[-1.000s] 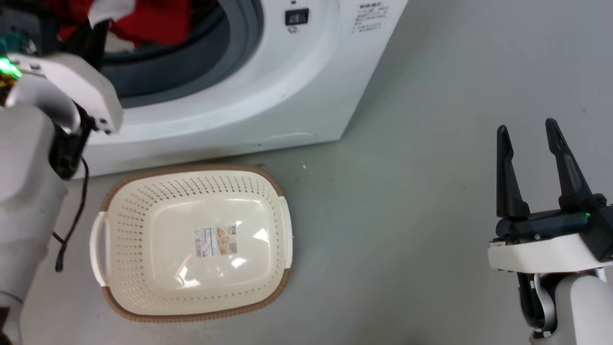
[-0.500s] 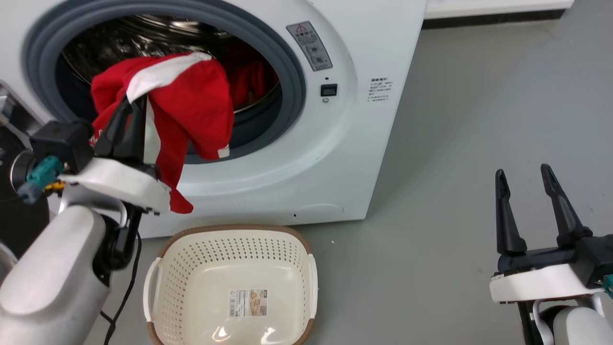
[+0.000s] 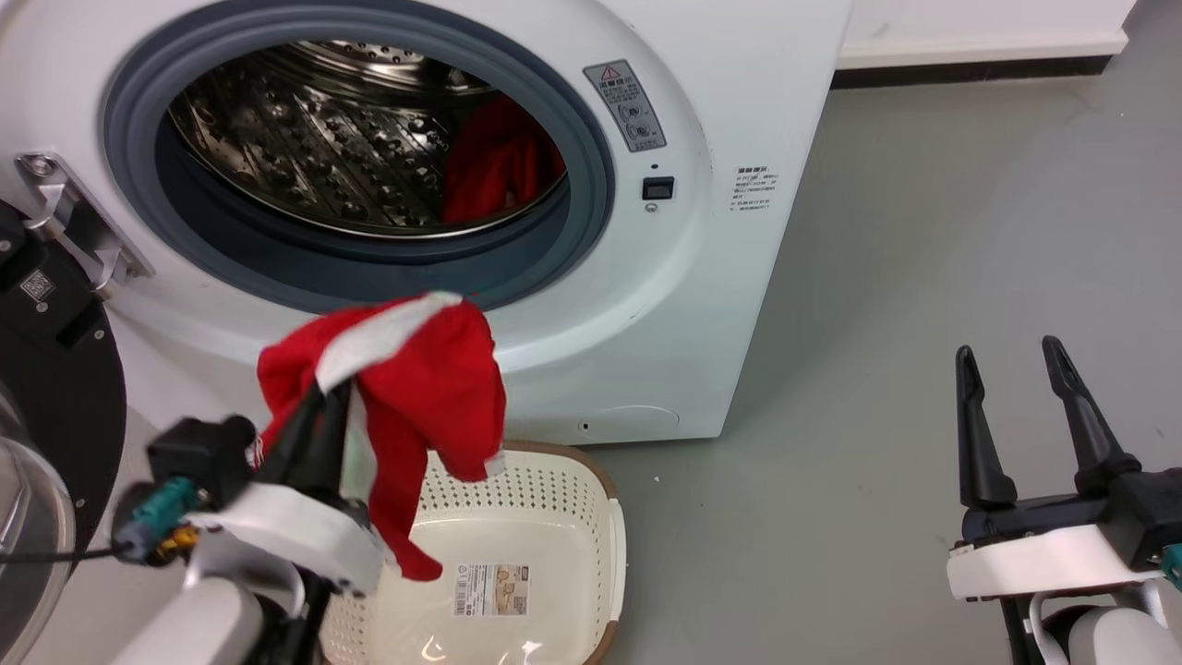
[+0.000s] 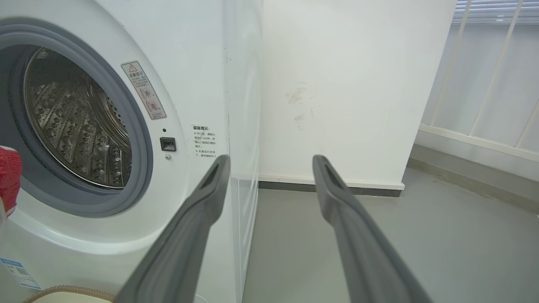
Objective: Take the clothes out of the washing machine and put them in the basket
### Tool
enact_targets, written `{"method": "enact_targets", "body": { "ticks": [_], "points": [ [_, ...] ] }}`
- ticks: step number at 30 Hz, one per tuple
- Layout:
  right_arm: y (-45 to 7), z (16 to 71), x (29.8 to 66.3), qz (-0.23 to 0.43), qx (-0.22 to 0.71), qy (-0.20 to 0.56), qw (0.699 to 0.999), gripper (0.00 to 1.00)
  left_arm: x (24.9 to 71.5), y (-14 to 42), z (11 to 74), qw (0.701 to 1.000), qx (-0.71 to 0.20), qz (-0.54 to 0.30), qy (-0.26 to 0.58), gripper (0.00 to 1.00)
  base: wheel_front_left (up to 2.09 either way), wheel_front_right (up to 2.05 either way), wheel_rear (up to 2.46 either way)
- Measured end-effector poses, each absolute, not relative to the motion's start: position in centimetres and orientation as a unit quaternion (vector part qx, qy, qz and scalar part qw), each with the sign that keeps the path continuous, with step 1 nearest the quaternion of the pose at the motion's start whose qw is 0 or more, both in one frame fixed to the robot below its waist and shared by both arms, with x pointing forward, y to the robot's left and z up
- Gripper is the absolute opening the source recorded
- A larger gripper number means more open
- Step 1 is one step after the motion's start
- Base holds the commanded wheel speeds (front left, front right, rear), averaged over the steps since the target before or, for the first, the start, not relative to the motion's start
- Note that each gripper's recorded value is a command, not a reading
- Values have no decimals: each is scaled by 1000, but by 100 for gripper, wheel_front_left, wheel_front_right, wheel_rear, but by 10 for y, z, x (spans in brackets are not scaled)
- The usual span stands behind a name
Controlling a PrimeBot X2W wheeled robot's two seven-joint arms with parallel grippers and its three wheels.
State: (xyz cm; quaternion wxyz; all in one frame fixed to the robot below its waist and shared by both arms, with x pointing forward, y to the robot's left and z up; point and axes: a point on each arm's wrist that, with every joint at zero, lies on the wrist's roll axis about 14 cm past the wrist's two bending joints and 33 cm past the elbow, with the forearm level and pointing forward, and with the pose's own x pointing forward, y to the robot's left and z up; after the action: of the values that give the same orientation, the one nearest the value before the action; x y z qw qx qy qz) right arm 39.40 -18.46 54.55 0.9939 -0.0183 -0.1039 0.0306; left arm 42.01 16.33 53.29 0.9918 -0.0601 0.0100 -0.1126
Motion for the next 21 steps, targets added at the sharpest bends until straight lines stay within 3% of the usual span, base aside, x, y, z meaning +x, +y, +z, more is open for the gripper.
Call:
{"method": "enact_targets", "body": {
  "ticks": [7, 21],
  "points": [
    [-190, 528, 400, 24, -24, -80, 996, 100, 413, 157, 451, 983, -105, -96, 114, 0, 0, 0, 0],
    [-205, 487, 425, 7, -37, -28, 999, 100, 422, 159, 299, 944, -84, -91, 307, 0, 0, 0, 0]
  ]
}}
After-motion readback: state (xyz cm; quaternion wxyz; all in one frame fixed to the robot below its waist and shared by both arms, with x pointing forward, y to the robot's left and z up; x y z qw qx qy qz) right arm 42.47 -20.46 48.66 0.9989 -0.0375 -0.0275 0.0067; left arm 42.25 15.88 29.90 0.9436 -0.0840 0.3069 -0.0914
